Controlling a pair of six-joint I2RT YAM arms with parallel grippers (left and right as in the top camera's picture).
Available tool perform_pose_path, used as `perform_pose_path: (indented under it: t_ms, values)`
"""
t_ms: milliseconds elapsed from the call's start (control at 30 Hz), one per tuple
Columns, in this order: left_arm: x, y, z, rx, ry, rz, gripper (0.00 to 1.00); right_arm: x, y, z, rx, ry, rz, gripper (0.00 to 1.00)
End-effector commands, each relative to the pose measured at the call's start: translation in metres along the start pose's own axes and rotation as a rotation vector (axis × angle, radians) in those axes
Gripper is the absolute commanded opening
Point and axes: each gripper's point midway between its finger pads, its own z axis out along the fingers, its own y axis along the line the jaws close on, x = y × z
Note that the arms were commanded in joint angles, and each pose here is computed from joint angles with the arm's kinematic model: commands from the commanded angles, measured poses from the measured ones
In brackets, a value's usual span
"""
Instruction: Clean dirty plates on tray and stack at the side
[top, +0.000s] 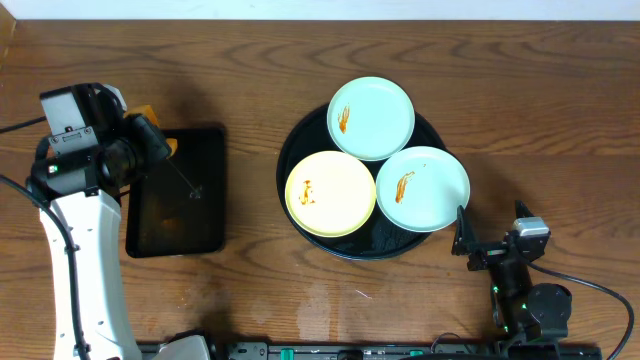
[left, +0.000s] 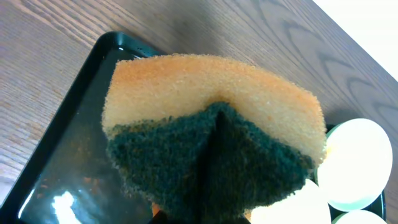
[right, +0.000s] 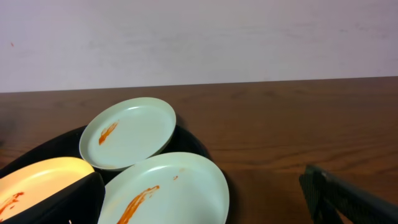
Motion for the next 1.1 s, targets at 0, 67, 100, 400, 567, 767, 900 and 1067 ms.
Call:
perform_pose_path:
  t_ms: [0, 67, 100, 400, 567, 767, 900, 1067]
  values:
    - [-0.0084, -0.0002, -0.0089, -0.009, -0.036, 0.027, 0.08, 0.0007, -0.0023, -0.0001, 0.009, 0.001, -0.009, 0.99]
    - [-0.0084, -0.0002, -0.0089, -0.009, -0.036, 0.027, 0.07, 0.0007, -0.0023, -0.0001, 0.009, 0.001, -0.009, 0.99]
    - [-0.0084, -0.0002, -0.0089, -0.009, -0.036, 0.027, 0.07, 0.0007, -0.0023, -0.0001, 0.009, 0.001, -0.009, 0.99]
    - [-0.0084, -0.0002, -0.0089, -0.009, -0.036, 0.027, 0.07, 0.0007, -0.0023, -0.0001, 0.009, 0.001, -0.009, 0.99]
    - [-0.0084, -0.0002, -0.0089, -0.009, -0.036, 0.027, 0.07, 0.0007, -0.0023, -0.0001, 0.009, 0.001, -0.009, 0.99]
    - [-0.0084, -0.0002, -0.0089, -0.009, -0.036, 0.027, 0.08, 0.0007, -0.0023, -0.0001, 0.009, 0.001, -0.009, 0.99]
    - [-0.0084, -0.0002, -0.0089, -0.009, -0.036, 0.028, 0.07, 0.0007, -0.0023, -0.0001, 0.009, 0.001, -0.009, 0.99]
    - [-0.0083, -0.0002, -0.0089, -0.009, -0.035, 0.041, 0.07, 0.0007, -0.0023, -0.0001, 0.009, 0.001, -0.009, 0.99]
